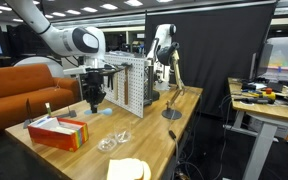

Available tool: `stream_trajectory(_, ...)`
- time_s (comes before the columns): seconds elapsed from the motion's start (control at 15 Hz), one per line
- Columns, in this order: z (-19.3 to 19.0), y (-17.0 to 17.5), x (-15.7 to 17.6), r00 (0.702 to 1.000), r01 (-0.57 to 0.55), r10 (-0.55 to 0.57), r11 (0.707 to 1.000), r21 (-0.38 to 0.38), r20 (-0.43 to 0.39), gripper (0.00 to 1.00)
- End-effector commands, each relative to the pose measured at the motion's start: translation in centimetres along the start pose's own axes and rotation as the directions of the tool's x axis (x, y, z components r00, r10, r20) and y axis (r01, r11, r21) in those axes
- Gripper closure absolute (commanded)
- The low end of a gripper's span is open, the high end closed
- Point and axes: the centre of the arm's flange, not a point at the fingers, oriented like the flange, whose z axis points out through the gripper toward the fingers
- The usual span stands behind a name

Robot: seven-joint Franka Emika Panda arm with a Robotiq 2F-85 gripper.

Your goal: Remove the blue spoon from the box, put it in the cup, move the cup slightly to the left and then move the lid to the left too

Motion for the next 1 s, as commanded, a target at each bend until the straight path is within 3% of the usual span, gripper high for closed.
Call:
stream_trajectory(0.0,1.0,1.9,4.1,0.998,-0.049,0.049,0.999,0.013,0.038,0.99)
stream_trajectory(0.33,3.2,3.1,7.3,0.996,-0.061,0.061,0.998,0.006,0.073,0.99)
stream_trajectory(0.87,4.5,2.7,8.9,0.989,-0.041,0.041,0.999,-0.006,0.142,0.99)
stream_trajectory(0.93,4.5,2.7,9.0,0.988,-0.040,0.041,0.999,-0.008,0.149,0.86)
